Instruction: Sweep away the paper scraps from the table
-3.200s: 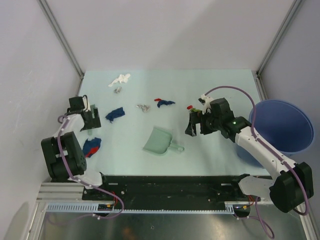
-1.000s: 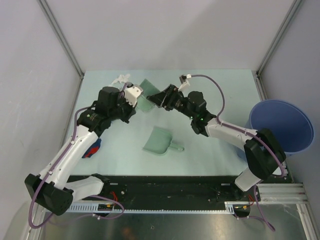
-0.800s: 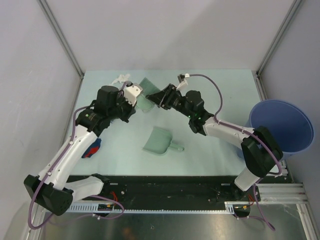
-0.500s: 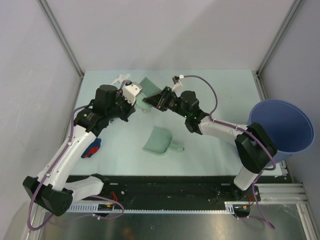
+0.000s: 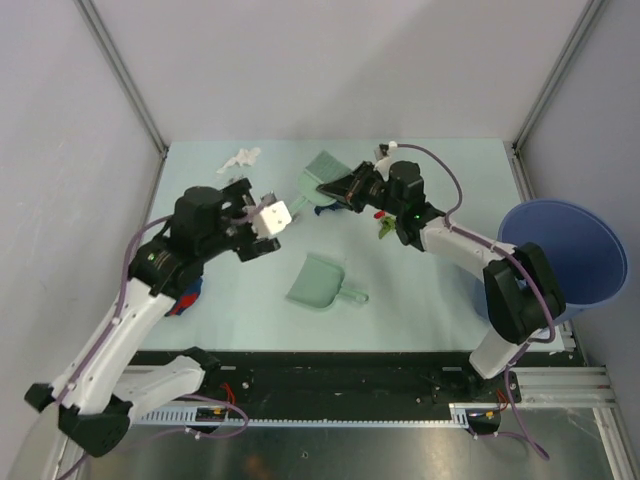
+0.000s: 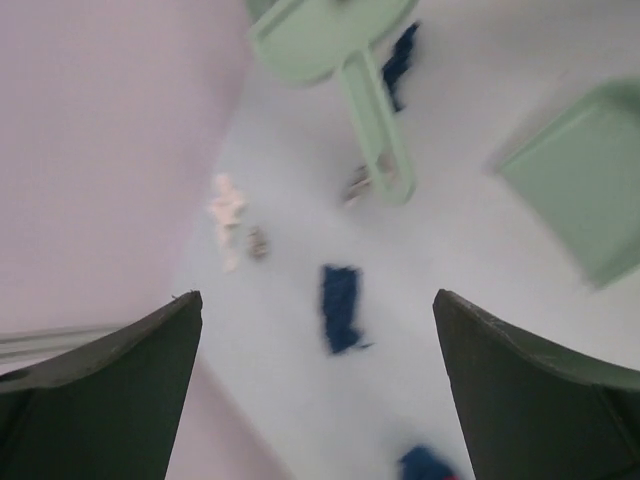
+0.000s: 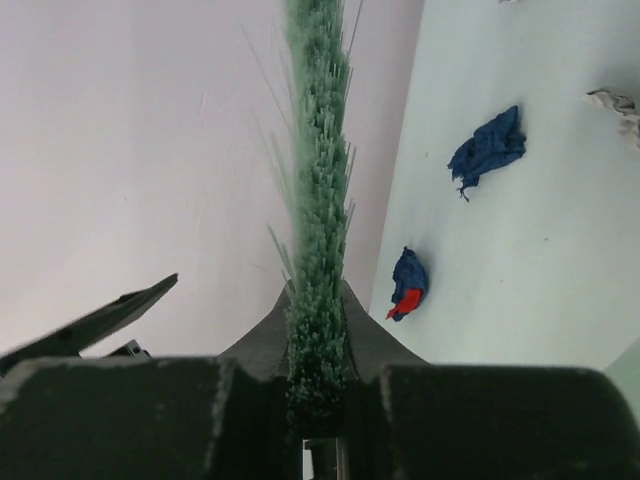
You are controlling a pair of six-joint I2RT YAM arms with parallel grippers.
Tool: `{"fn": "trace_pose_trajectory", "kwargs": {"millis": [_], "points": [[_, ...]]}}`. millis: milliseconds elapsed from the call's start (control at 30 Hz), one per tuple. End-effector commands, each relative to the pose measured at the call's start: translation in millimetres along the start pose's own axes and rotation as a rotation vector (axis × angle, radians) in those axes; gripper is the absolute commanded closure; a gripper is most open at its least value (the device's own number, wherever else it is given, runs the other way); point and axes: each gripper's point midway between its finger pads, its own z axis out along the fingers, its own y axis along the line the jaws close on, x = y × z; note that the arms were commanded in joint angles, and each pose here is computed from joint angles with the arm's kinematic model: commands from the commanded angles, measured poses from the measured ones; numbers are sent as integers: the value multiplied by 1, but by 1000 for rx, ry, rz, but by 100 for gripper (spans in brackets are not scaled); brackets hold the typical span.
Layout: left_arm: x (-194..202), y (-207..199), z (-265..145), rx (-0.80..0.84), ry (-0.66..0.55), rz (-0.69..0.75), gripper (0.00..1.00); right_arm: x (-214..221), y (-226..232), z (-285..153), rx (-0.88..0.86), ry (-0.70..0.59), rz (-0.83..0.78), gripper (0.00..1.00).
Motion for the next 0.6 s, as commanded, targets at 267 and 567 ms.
{"fn": "trace_pose_trajectory", "kwargs": {"millis": [267,567], "points": [[-62,-21,-102,-580,-487,1347,3,35,97,-24,-139,91,185,100],[-67,-27,-113,-752,-558,1380,7,76,127,-30,-189,153,167,100]]}}
